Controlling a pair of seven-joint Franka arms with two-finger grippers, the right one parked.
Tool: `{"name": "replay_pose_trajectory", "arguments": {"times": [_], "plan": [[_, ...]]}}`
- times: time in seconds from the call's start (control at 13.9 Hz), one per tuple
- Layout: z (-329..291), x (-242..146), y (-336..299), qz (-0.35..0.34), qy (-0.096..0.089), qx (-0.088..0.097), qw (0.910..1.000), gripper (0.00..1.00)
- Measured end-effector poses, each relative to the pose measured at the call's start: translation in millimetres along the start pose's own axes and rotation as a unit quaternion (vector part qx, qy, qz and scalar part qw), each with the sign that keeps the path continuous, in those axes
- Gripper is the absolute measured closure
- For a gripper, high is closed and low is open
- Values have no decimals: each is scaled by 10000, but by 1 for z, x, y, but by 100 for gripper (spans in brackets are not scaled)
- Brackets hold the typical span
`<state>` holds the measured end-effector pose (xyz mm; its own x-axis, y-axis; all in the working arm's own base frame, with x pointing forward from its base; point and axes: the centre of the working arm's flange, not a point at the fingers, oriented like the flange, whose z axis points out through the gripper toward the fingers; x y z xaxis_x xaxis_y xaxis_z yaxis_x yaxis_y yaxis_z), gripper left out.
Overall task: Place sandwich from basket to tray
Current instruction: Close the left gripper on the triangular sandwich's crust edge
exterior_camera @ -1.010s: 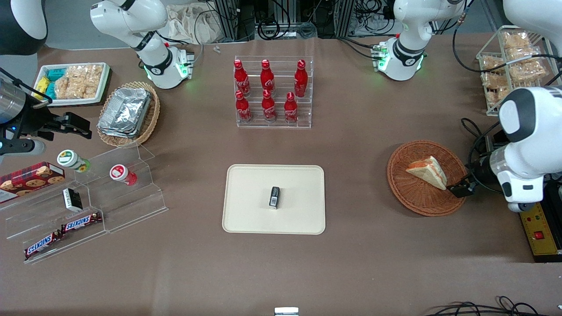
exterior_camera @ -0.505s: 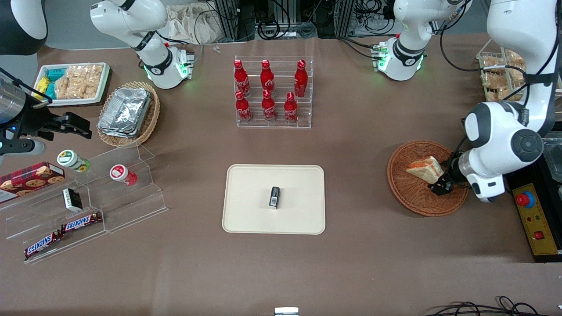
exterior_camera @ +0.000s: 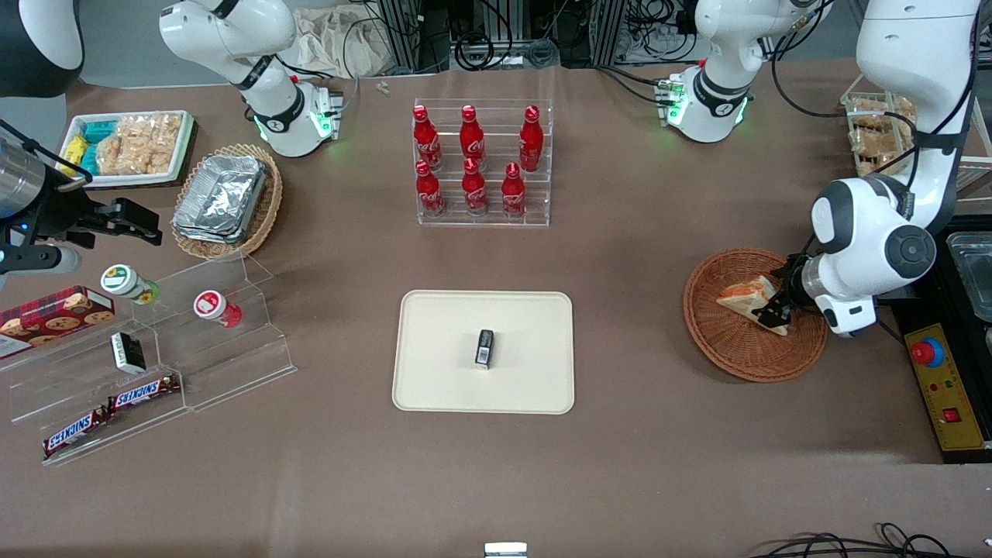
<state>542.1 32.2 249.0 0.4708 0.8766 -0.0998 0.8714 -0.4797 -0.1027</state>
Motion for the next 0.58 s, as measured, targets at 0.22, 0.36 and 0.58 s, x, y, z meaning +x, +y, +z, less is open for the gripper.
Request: {"name": "replay_pose_trajectory", "arguments": {"times": [0.22,0.36,0.58], "plan": [[7,2,-3,-28,6,-18,10000,0],[12,1,1,-51,55,-105,9999,6],[30,-7,11,-76,77,-158,9998,35]]}}
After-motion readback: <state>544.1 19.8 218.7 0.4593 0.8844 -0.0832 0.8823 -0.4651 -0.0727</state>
